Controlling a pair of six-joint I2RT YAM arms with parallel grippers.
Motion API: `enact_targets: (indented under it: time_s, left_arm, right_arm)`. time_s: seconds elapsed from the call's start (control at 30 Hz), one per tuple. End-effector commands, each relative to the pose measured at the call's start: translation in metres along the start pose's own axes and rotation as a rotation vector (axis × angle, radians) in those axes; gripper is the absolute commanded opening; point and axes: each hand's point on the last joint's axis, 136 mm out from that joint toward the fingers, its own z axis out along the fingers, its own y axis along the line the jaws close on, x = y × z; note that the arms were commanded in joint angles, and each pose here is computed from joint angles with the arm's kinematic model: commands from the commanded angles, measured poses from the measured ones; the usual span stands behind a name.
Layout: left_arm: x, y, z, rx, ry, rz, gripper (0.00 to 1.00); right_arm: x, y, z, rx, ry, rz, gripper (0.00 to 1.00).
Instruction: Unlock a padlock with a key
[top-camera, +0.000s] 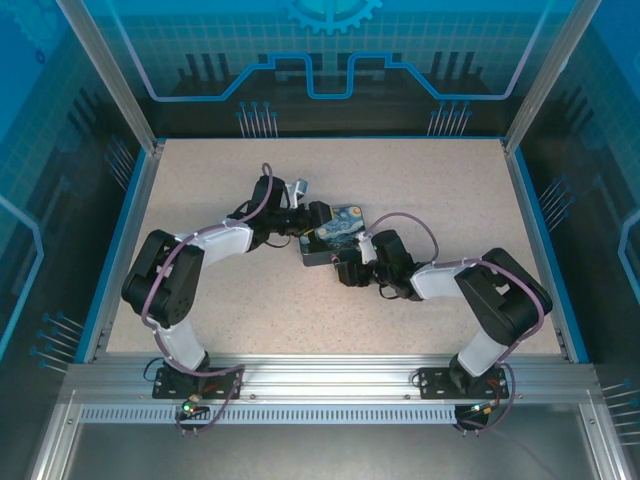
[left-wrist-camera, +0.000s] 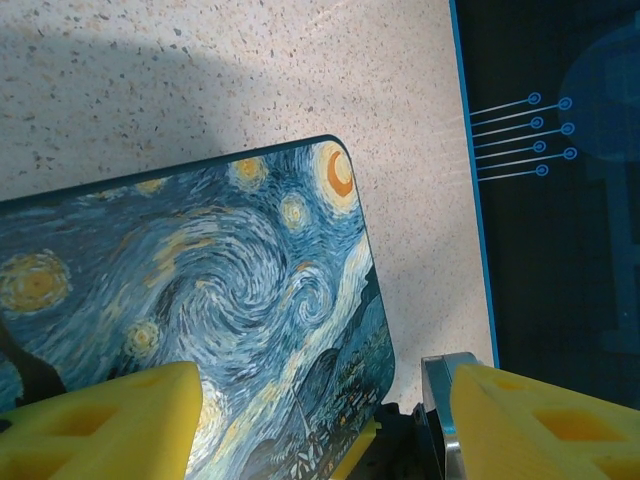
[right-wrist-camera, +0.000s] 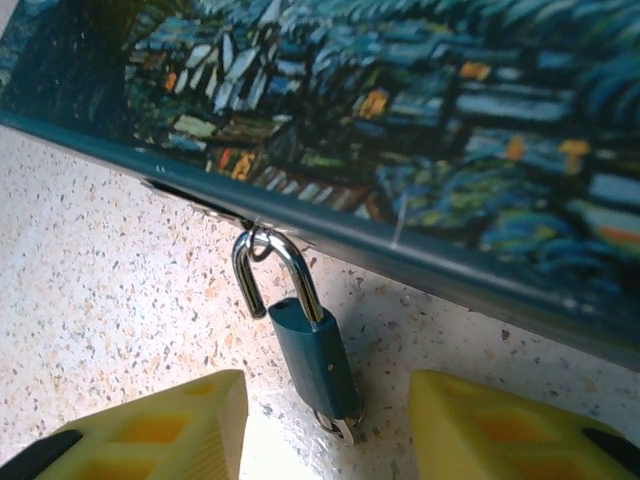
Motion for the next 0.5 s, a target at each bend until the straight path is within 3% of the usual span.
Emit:
enact_targets:
  time_s: [0.0,0.47]
  left_arm:
    - [-0.0034,0.0007,0.0031,0.008,0.012,0.027,0.67]
    - [0.0013,0.0098,0.0043,-0.02,0.022,0.027,0.67]
  right_arm:
    - [-0.0036,0.0069,0.0051,-0.024,-0.013,-0.025,0.42]
    - [0.0004,0.0092,0.0139,-0.047,-0.016,-0.017,0.24]
